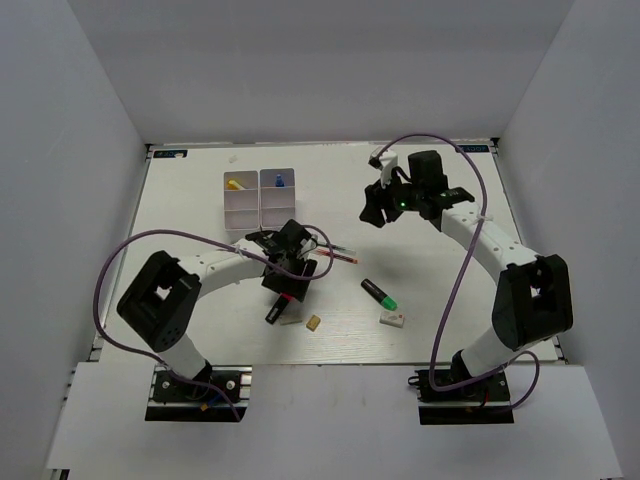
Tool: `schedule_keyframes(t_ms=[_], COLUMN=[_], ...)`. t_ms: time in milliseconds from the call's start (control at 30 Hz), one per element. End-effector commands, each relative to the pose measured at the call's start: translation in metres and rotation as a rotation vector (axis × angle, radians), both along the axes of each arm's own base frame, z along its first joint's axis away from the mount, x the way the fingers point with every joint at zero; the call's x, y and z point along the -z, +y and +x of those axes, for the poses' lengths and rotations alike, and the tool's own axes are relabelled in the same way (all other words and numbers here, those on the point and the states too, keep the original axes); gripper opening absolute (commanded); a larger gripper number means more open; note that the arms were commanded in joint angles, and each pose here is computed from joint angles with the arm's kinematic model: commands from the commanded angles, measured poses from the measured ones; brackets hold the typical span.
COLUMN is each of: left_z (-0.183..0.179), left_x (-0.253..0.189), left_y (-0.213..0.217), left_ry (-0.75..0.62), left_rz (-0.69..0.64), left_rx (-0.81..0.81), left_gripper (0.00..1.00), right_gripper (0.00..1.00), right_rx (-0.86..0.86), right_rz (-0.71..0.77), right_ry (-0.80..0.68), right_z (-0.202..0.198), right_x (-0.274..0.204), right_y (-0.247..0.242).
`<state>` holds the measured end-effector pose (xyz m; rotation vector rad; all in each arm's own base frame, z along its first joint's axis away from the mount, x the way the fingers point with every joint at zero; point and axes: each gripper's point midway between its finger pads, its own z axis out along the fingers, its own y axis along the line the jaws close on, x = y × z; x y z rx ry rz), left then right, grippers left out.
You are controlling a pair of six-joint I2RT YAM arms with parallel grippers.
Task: Sort the stationery into containers
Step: Grab a piece of stationery with the left arm, then place the stationery into the container
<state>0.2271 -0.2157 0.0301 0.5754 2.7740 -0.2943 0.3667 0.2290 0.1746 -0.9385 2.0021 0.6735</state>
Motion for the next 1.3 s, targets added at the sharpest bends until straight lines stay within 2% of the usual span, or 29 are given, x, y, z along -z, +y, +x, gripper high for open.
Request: schedule_keyframes(t_ms=[0,100,200,233,267,367,467,567,600,700,733,967,1133,1267], left_z=[0.007,0.004,0.003,0.002,0.002,0.005,0.018,0.041,0.051,0.084,0.096,0.17,0.217,0.239], left_x=[-0.003,0.007,0.013,0.013,0.013,0.005,-0.021,-0.063,-0.076,-0.114,-0.125,-0.151,-0.181,-0.185], left_y=[0.013,0.021,0.023,0.022,0.022,0.013,-0.008,-0.024,-0.026,-0.022,-0.019,0.016,0.031,0.04], left_ry=[-0.059,-0.045,-0.044,-0.051,-0.051,-0.072,-0.135,-0.236,-0.292,-0.447,-0.485,-0.642,-0.749,-0.801], left_rz=[0.122,0.187,0.217,0.222,0.222,0.184,0.071,-0.078,-0.098,-0.142,-0.155,-0.161,-0.241,-0.251], left_rx=[-0.004,-0.028,-0.042,-0.045,-0.045,-0.047,-0.064,-0.103,-0.131,-0.224,-0.265,-0.557,-0.687,-0.739], left_gripper=[0.73,0.71,0.62,0.57,0.47,0.31,0.25,0.21,0.18,0.11,0.08,0.03,0.02,0.02], right_gripper=[0.59,0.59,0.59,0.59,0.59,0.58,0.49,0.33,0.19,0.0,0.0,0.0,0.0,0.0], right_rx=[0.016,0.019,0.021,0.025,0.029,0.042,0.048,0.045,0.04,0.017,0.01,-0.036,-0.052,-0.068], right_rz=[0.032,0.049,0.061,0.064,0.063,0.063,0.067,0.071,0.069,0.071,0.065,0.058,0.056,0.061], right_ry=[-0.007,0.017,0.025,0.029,0.031,0.043,0.062,0.082,0.083,0.091,0.091,0.082,0.07,0.073], right_z=[-0.004,-0.009,-0.012,-0.014,-0.014,-0.019,-0.026,-0.035,-0.039,-0.047,-0.048,-0.06,-0.065,-0.07], right_x=[-0.013,-0.01,-0.01,-0.009,-0.008,-0.004,0.003,0.009,0.012,0.019,0.021,0.027,0.027,0.027], right_y=[-0.007,-0.012,-0.015,-0.017,-0.019,-0.026,-0.031,-0.036,-0.039,-0.04,-0.041,-0.042,-0.042,-0.039])
